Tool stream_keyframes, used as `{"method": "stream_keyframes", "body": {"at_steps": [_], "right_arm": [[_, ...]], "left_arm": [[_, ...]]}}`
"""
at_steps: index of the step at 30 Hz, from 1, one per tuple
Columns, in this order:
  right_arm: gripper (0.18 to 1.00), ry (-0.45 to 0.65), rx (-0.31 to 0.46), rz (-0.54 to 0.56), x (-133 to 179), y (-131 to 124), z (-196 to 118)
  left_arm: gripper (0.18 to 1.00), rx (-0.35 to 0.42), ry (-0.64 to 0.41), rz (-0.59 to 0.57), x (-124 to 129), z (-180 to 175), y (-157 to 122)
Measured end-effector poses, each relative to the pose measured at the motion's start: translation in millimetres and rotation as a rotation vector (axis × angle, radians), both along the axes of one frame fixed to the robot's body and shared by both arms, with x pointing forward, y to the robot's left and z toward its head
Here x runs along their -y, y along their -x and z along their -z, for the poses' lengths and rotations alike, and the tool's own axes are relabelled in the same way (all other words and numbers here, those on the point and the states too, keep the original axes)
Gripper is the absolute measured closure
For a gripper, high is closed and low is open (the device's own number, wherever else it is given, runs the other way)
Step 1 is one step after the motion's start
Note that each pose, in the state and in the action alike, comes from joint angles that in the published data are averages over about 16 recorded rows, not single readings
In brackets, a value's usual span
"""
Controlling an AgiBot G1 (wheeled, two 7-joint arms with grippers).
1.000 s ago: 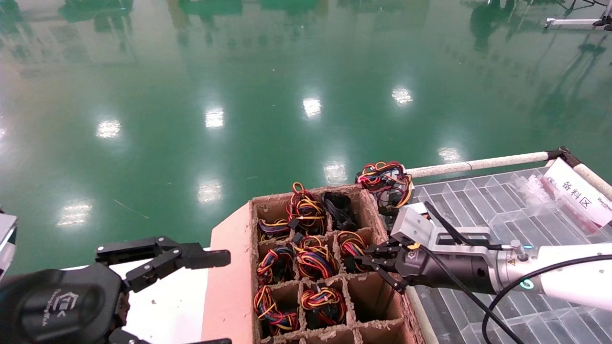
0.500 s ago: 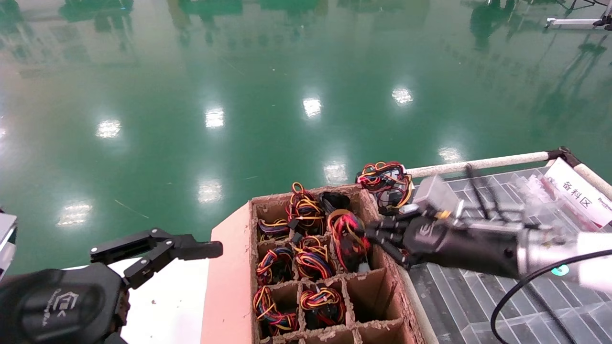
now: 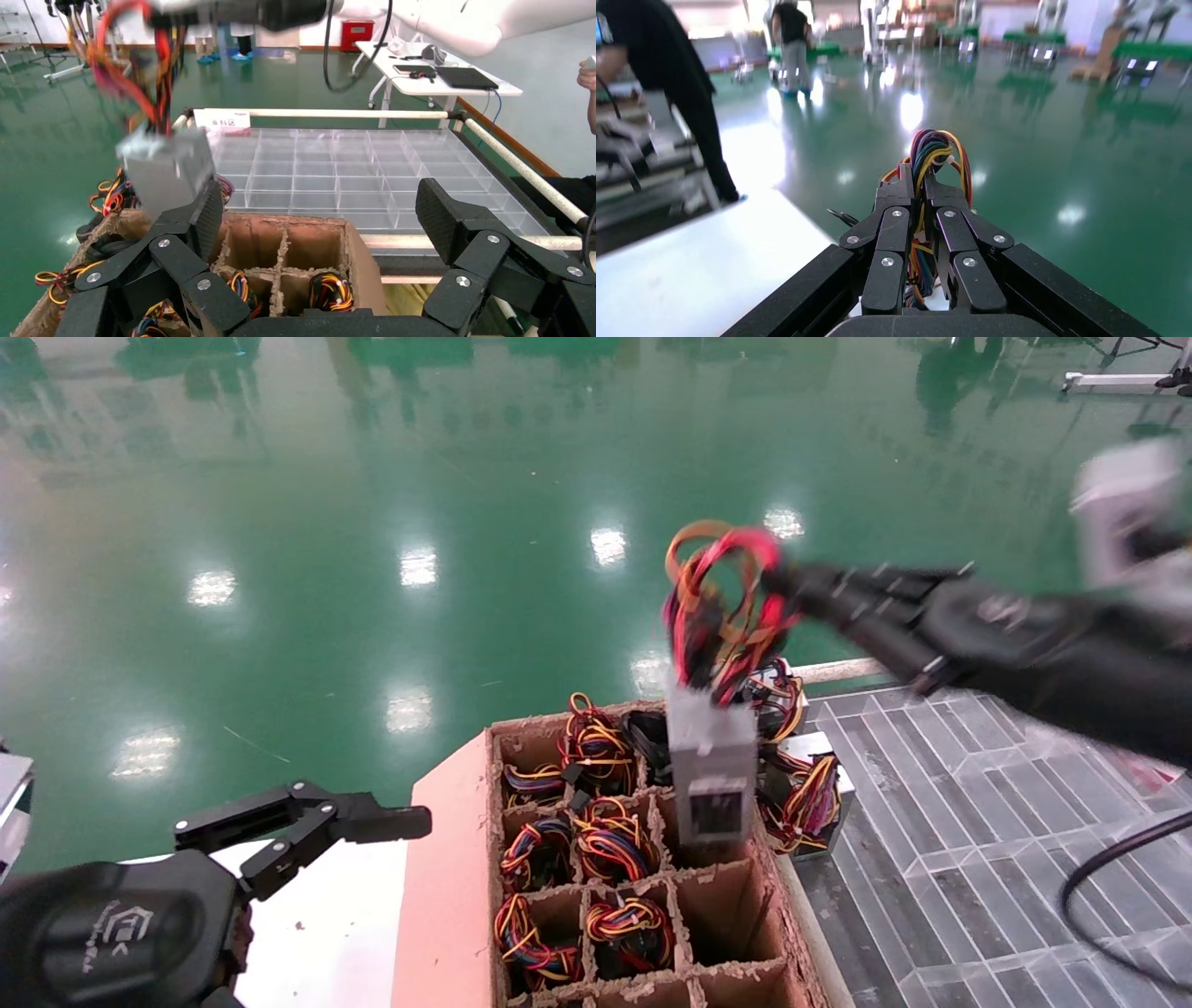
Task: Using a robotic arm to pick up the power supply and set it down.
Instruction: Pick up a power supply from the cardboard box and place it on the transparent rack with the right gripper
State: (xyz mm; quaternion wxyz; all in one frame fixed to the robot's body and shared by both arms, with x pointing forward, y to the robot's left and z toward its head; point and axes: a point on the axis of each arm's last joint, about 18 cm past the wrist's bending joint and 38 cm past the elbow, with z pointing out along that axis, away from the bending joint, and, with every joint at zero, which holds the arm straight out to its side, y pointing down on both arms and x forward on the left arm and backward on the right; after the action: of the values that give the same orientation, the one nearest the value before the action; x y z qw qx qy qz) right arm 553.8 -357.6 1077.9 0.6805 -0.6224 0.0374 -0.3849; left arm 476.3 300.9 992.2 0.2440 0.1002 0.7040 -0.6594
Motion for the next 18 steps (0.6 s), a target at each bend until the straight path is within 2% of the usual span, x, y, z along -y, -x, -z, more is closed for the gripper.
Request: {"method": "stream_keyframes", "body": {"at_steps": [10,18], "right_arm": [[0.979,-0.031,0.099,0.081,54,47,-40],[0.979,0.006,0.061,0.204,101,64,-29]], "left_arm": [[0.184,0.000,0.000,0.000,0,0,0],[0.184,0.000,0.000,0.000,0,0,0]]}}
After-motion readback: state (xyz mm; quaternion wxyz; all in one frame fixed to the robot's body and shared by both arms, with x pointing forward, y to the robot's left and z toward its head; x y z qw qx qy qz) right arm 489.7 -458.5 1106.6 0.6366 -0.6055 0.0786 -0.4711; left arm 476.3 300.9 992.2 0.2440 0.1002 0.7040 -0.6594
